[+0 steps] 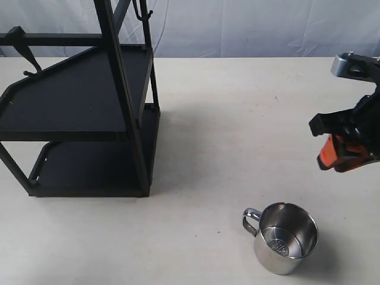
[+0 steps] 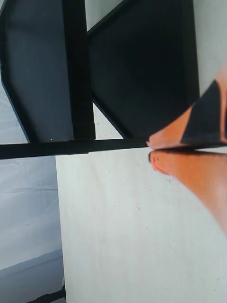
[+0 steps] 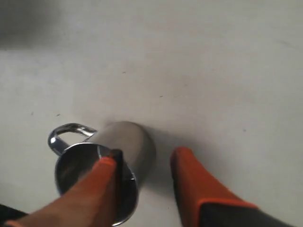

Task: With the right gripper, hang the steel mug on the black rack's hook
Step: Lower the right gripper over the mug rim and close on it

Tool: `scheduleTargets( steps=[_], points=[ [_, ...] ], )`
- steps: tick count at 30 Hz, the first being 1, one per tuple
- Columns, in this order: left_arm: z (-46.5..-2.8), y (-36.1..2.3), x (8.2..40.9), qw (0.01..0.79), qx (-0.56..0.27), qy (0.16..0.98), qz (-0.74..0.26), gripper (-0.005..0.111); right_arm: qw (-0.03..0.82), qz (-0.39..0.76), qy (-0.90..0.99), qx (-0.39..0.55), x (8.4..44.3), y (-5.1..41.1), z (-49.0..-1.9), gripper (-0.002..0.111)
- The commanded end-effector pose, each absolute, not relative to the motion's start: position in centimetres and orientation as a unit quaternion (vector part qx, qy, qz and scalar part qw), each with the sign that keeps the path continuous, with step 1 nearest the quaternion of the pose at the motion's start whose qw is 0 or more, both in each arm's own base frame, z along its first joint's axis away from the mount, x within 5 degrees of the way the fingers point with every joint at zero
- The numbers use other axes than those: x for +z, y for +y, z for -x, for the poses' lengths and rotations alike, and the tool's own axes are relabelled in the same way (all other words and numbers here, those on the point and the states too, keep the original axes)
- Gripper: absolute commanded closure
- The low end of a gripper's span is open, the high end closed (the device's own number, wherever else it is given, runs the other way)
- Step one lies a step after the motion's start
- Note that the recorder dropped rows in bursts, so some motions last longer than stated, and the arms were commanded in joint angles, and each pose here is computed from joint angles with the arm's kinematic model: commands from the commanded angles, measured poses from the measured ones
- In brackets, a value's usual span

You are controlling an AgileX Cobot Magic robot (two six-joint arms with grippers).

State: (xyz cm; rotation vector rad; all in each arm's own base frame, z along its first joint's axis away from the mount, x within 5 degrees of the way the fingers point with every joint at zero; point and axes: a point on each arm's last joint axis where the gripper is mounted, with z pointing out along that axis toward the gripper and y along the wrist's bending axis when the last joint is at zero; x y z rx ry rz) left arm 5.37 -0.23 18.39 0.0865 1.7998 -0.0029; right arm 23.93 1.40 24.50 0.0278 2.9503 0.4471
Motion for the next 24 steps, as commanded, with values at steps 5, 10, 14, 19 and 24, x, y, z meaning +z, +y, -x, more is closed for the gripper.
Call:
scheduleTargets(
  steps=[5,10,14,19,24],
  points=[
    [-5.4,-0.2,18.5,0.623,0.000,0.781,-0.039,0.107,0.054,0.014,0.981,0.183,24.2,2.2,-23.9,0.062],
    [-5.4,-0.2,18.5,0.623,0.000,0.781,-0.039,0.107,0.022,0.038,0.983,0.179,22.3,3.5,-22.6,0.062],
    [-5.4,-0.2,18.5,0.623,-0.001,0.781,-0.039,0.107,0.012,0.049,0.985,0.167,20.7,4.1,-21.6,0.062],
    [-5.4,-0.2,18.5,0.623,-0.001,0.781,-0.039,0.107,0.017,0.045,0.986,0.158,19.5,4.4,-21.0,0.062],
    [-5.4,-0.2,18.5,0.623,-0.001,0.781,-0.039,0.107,0.030,0.032,0.987,0.153,18.4,4.2,-20.9,0.062]
  ],
)
